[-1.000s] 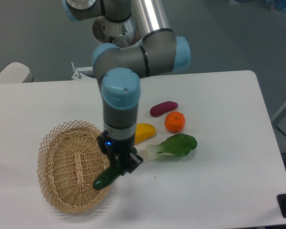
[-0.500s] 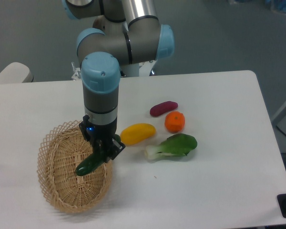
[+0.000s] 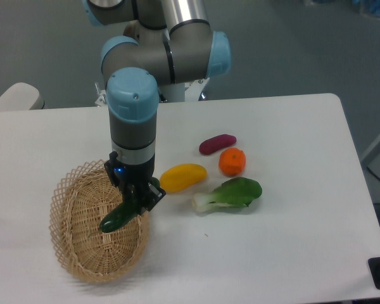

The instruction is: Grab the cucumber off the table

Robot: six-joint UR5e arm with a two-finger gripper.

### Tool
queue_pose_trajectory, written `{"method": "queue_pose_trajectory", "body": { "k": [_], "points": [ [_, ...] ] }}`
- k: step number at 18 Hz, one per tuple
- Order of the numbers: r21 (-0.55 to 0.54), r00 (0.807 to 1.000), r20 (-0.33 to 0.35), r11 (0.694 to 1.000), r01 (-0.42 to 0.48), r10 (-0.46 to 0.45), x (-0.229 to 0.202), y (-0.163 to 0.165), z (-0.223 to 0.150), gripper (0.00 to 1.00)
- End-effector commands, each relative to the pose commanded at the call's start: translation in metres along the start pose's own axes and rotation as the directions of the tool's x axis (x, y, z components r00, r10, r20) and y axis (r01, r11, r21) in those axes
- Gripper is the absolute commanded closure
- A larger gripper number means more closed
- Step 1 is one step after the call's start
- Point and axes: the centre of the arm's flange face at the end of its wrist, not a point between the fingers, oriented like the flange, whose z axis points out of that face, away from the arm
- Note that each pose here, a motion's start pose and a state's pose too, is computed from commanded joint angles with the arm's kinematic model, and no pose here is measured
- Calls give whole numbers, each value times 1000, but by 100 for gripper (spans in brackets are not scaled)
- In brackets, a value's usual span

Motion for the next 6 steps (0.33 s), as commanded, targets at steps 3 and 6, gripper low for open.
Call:
{"method": "queue_pose_trajectory", "body": {
  "k": [3,6],
  "points": [
    [3,1000,0,1000,1,-1,0,0,-1,77],
    [-2,1000,-4,1000,4,-4,0,2,1,77]
  ]
}}
